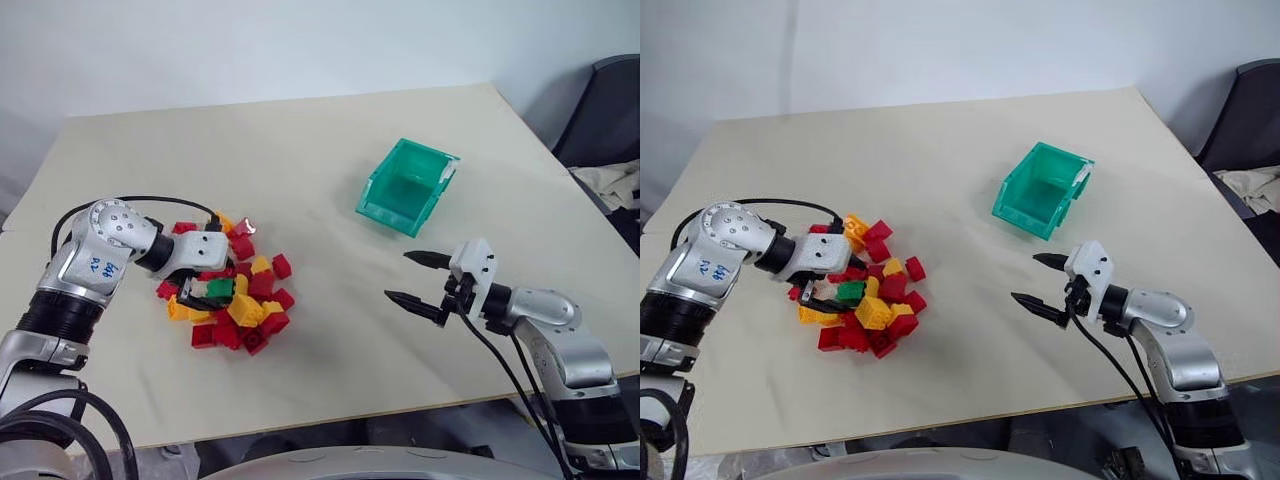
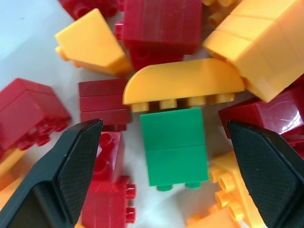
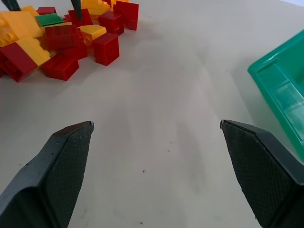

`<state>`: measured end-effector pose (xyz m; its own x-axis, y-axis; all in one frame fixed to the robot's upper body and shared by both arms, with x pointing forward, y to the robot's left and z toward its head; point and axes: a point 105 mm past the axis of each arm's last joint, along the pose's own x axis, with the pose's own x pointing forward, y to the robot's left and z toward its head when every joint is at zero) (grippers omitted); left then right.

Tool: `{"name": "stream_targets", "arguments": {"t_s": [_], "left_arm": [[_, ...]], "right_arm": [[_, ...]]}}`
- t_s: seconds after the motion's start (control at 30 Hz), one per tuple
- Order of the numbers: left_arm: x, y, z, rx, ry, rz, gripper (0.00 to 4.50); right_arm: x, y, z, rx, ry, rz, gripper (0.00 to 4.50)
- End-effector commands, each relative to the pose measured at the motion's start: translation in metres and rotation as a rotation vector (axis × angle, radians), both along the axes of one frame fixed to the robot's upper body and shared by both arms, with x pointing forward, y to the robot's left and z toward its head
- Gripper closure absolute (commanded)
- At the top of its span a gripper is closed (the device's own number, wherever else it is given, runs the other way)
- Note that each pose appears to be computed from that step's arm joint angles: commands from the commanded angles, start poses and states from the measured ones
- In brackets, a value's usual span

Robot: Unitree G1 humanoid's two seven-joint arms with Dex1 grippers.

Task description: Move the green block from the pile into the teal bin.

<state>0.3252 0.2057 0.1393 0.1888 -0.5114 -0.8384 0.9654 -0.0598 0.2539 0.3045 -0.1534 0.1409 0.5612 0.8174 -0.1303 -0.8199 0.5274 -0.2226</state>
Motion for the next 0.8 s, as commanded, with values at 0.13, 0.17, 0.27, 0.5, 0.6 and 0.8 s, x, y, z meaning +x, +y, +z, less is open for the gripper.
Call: {"name": "stream_targets", "arguments": {"t_s": [0.13,0.17,0.27,0.5,0.6,0.8], "left_arm": [[-0.003,0.021,-0.034,0.139,0.072,0.088,0.04],[-0.001,0.022,-0.034,0.139,0.062,0.096,0.04],[0.007,0.027,-0.027,0.116,0.024,0.149,0.04],[0.017,0.033,-0.014,0.007,0.007,0.291,0.22],[0.015,0.028,-0.010,-0.061,0.041,0.329,0.84],[0.018,0.023,-0.002,-0.101,0.019,0.344,2.71]], "right_arm": [[0.001,0.005,0.009,0.007,-0.044,0.014,0.00],[0.001,0.005,0.009,0.008,-0.044,0.013,0.00],[0.001,0.004,0.008,0.006,-0.045,0.007,0.00],[0.001,0.004,0.007,0.006,-0.043,0.000,0.00],[0.002,0.004,0.007,0.008,-0.044,-0.002,0.00],[0.004,0.005,0.008,0.010,-0.049,-0.004,0.00]]}}
